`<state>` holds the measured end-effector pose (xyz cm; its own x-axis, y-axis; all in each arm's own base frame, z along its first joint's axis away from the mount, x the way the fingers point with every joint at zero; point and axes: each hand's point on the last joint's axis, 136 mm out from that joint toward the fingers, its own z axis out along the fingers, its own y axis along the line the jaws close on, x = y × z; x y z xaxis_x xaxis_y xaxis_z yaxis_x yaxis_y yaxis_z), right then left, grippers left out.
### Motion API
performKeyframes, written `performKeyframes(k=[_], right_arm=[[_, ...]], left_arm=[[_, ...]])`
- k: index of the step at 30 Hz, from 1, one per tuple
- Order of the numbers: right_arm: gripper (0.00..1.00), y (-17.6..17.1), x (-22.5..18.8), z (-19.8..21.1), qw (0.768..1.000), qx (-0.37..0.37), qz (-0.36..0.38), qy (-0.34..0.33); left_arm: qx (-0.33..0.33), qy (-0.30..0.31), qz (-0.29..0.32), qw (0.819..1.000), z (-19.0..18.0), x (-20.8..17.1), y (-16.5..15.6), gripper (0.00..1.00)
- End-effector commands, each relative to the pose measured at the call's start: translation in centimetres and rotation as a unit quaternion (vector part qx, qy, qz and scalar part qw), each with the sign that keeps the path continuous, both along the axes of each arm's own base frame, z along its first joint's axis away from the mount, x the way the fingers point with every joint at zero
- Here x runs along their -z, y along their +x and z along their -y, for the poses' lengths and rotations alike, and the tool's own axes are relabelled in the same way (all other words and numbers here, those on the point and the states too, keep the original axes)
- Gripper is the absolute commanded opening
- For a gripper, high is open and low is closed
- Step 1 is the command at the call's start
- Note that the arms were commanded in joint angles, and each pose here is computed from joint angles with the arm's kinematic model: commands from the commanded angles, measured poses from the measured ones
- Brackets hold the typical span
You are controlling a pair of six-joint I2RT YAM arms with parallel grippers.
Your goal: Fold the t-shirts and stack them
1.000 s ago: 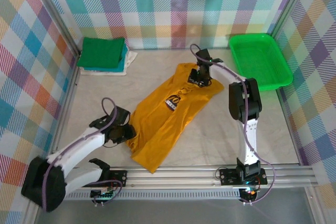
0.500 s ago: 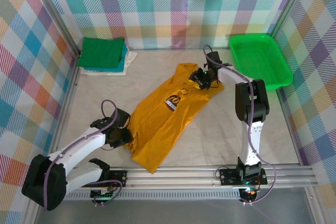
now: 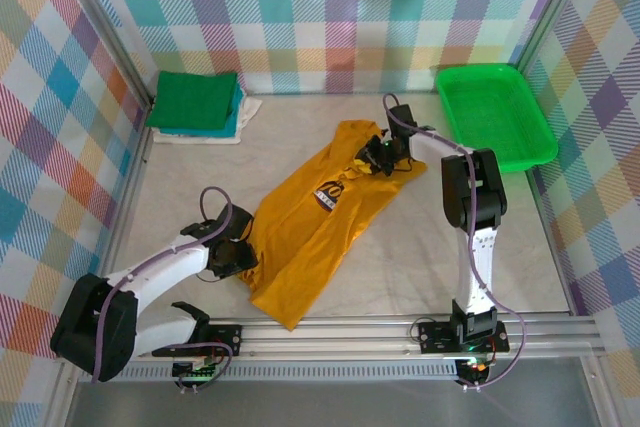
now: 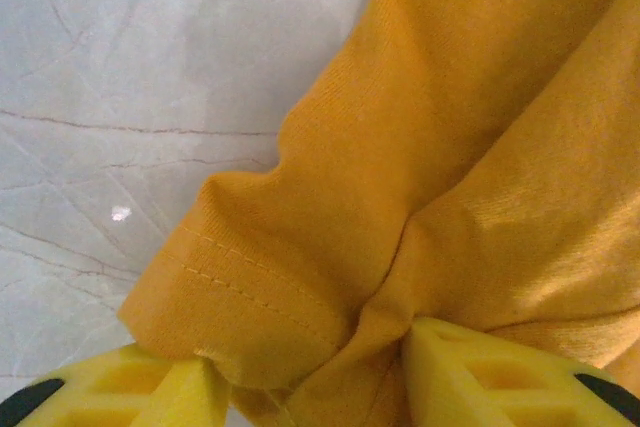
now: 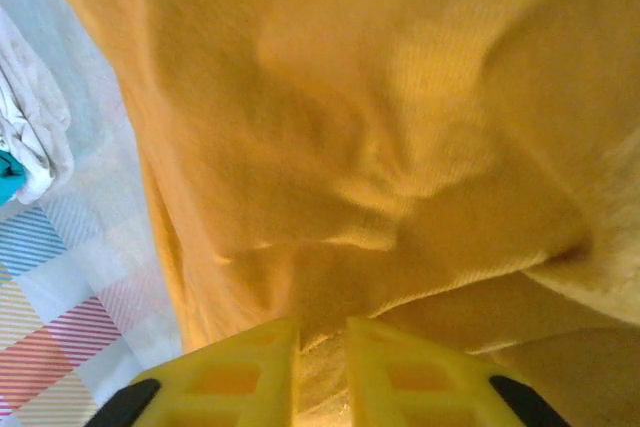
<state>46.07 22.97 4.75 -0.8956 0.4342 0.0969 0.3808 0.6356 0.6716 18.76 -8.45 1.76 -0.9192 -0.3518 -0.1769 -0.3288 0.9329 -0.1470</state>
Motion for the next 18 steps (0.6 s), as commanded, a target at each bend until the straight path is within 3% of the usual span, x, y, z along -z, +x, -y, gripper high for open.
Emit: performKeyframes(k=[1, 10, 18], right_arm=[[0.33, -1.3, -2.1, -1.0, 1.0, -0.013, 0.009, 0.017], [0.37, -3.5, -3.3, -1.4, 1.0, -0.015, 0.011, 0.018], [0.43, -3.2, -3.2, -2.8, 1.0, -0.026, 0.01, 0.014]], left_arm=[[0.01, 0.0, 0.002, 1.0, 0.2, 0.1, 0.2, 0.48], [0.013, 0.003, 0.0, 1.0, 0.2, 0.5, 0.3, 0.48], [0.02, 0.004, -0.007, 1.0, 0.4, 0.8, 0.5, 0.49]])
